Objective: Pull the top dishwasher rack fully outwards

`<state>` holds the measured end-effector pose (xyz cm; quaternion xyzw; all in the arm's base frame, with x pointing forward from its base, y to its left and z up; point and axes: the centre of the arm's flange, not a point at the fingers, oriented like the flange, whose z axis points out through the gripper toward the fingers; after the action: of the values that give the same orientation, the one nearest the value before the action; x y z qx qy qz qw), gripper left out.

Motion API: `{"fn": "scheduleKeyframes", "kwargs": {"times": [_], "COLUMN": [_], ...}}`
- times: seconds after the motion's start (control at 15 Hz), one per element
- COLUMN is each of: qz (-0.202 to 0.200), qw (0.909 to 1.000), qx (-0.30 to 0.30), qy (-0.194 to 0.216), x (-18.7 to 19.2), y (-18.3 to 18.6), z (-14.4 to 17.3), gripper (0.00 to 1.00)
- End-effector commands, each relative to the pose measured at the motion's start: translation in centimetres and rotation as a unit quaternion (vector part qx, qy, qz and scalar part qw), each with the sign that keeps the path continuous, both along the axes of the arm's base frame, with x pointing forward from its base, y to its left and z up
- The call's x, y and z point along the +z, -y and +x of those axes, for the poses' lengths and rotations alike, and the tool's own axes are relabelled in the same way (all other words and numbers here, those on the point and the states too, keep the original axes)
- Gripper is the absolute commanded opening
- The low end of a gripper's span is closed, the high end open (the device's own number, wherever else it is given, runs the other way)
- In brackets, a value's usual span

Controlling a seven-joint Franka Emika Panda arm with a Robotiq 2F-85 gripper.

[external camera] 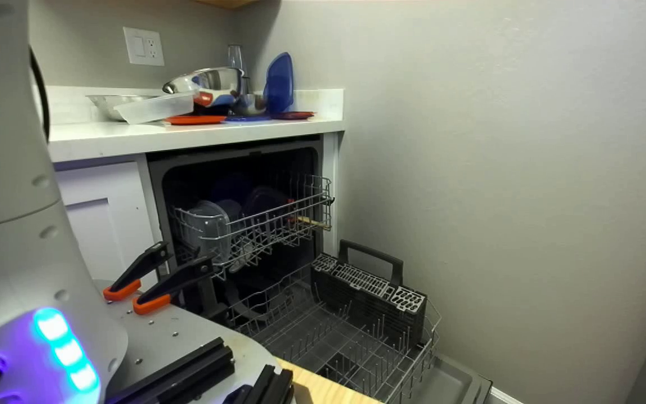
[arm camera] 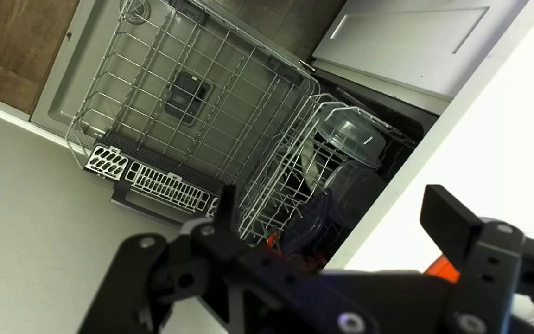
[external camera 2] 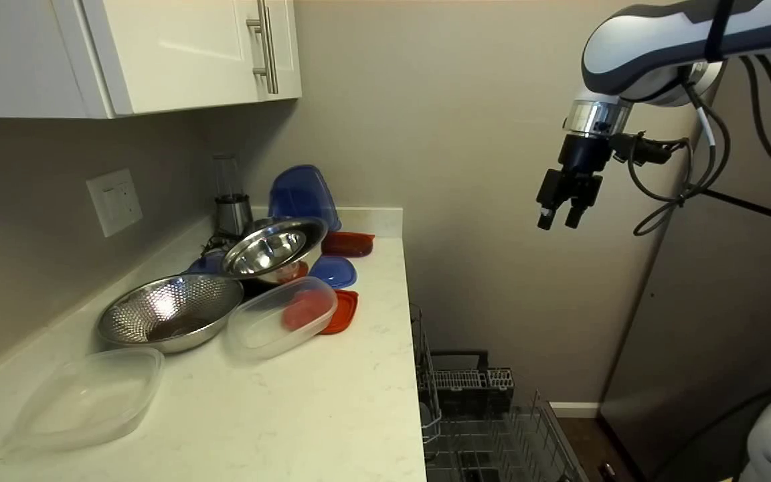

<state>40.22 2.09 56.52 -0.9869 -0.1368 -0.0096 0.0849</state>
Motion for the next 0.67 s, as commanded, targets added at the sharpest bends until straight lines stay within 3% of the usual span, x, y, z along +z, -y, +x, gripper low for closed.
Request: {"fn": "scheduleKeyframes", "kwargs": {"times": [0.0, 0.6], "qz": [-0.004, -0.006], "qw": [1.0000, 0.9965], "qx": [-0.001, -0.080], "qy": [0.000, 0.026], "x": [-0.3, -5.2], "y": [-0.2, -6.2], "z": [0.5, 10.2], "gripper": [1.00, 1.00]}}
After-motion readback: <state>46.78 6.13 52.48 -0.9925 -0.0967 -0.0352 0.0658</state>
